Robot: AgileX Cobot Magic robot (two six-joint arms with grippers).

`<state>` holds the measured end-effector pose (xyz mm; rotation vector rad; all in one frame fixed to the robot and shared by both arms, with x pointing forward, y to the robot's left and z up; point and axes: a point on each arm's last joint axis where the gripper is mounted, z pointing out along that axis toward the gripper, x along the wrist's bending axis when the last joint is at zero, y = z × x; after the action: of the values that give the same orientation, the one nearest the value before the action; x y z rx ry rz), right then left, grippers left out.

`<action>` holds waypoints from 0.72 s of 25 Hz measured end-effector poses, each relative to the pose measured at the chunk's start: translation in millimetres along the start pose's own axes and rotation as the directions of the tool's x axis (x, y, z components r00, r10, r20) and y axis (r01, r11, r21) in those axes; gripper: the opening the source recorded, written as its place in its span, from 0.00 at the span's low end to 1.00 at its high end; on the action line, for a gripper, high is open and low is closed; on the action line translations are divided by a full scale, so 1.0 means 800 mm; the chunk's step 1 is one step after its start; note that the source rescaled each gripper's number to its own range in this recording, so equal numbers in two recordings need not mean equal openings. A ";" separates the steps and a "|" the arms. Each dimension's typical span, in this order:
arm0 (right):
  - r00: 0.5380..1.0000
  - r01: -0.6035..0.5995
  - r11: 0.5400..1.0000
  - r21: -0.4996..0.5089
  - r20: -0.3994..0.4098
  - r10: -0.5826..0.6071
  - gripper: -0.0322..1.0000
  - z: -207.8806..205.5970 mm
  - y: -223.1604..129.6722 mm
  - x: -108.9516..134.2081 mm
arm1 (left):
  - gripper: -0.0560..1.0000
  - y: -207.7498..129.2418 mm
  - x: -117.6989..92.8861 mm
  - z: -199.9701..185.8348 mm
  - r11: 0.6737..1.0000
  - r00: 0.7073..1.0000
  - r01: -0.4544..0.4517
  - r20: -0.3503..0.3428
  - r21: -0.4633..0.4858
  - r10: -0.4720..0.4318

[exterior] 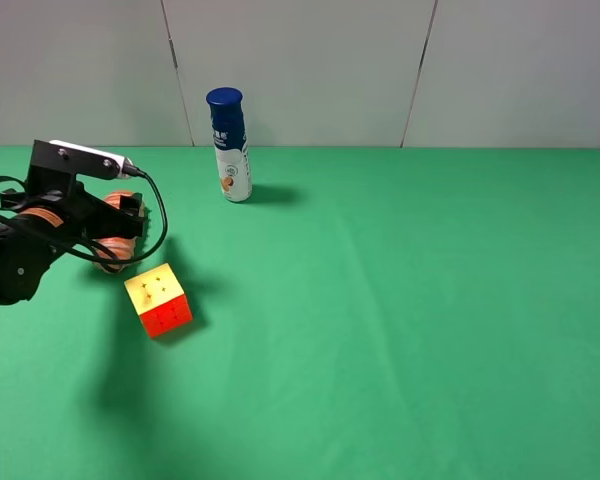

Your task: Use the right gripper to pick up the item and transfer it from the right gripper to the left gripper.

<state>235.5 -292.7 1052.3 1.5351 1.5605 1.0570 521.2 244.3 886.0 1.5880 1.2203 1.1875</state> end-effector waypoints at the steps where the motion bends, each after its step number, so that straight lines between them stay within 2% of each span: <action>1: 1.000 0.000 1.000 0.000 0.000 0.000 1.00 0.000 0.000 0.000 | 1.00 0.005 0.001 -0.004 1.000 1.000 0.004 0.001 -0.002 -0.004; 8: 1.000 0.000 1.000 0.000 0.000 0.000 1.00 0.000 0.000 0.000 | 1.00 0.038 0.009 -0.032 0.998 0.999 0.038 0.038 0.051 -0.039; 13: 1.000 0.000 1.000 -0.001 0.000 0.000 1.00 0.000 0.000 0.000 | 1.00 0.053 0.011 -0.055 0.982 0.993 0.057 0.092 0.182 -0.075; 18: 1.000 0.000 1.000 -0.001 0.000 0.000 1.00 0.000 0.000 0.000 | 1.00 0.072 0.019 -0.085 0.948 0.979 0.153 0.086 0.278 -0.183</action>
<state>235.5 -292.7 1052.3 1.5345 1.5599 1.0575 470.0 249.1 960.4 1.6824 1.4606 0.8406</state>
